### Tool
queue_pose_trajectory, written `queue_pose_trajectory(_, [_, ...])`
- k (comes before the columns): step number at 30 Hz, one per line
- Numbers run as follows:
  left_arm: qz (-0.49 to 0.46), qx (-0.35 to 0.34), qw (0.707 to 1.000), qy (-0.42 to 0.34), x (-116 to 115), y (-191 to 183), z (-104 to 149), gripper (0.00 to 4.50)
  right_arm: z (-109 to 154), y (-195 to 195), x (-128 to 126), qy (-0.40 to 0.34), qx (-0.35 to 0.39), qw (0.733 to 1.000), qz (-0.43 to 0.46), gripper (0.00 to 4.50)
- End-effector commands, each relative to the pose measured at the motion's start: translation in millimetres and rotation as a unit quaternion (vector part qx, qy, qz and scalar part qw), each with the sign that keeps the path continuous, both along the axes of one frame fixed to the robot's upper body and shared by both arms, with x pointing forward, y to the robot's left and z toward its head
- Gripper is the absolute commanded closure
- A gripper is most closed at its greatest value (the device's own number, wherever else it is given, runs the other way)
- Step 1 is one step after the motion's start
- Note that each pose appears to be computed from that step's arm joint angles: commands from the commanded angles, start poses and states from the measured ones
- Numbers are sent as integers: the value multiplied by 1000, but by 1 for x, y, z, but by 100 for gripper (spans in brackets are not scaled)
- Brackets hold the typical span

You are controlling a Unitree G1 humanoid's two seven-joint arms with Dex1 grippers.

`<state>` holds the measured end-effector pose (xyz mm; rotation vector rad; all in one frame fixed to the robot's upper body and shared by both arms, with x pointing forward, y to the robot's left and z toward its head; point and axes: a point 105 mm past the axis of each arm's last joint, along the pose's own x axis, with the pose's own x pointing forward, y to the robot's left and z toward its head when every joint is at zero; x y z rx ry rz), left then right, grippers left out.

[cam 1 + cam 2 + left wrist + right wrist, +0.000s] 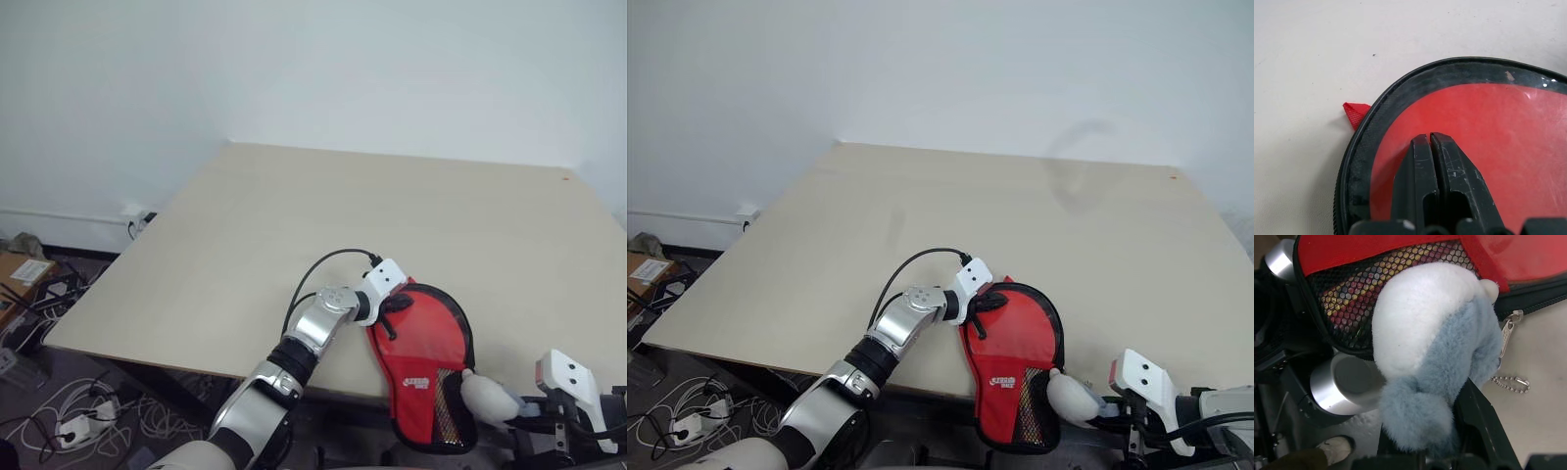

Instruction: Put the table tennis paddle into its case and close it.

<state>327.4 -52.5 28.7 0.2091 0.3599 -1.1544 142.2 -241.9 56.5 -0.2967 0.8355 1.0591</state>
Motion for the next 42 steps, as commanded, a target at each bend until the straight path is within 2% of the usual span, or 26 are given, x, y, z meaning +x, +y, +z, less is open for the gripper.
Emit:
queue_pose_trajectory(1, [26, 53, 997, 47, -4, 22, -36, 450, -14, -1, -11, 47, 3, 999, -3, 431])
queue_pose_trajectory(7, [26, 54, 997, 45, -4, 23, -36, 450, -17, 11, -9, 38, 7, 999, -4, 431])
queue_pose_trajectory(15, [24, 56, 997, 45, -3, 23, -35, 450, -14, 20, 15, -10, 8, 999, -35, 431])
queue_pose_trajectory(17, [24, 56, 997, 45, -3, 23, -35, 450, -10, 18, 23, -17, 15, 999, -48, 366])
queue_pose_trajectory(18, [24, 56, 997, 45, -3, 23, -35, 450, -8, 17, 26, -21, 16, 998, -52, 357])
queue_pose_trajectory(24, [25, 56, 997, 44, -3, 23, -35, 450, -2, 10, 35, -28, 20, 998, -59, 188])
queue_pose_trajectory(27, [26, 56, 997, 44, -2, 23, -35, 450, 1, 8, 42, -45, 15, 997, -64, 121])
queue_pose_trajectory(37, [26, 56, 997, 41, 0, 23, -34, 450, 20, 12, 59, -80, 38, 993, -73, 121])
queue_pose_trajectory(40, [26, 56, 997, 41, 1, 24, -34, 450, 26, 12, 61, -78, 49, 993, -77, 77])
queue_pose_trajectory(42, [27, 56, 997, 41, 1, 24, -34, 450, 30, 11, 63, -79, 55, 992, -82, 16])
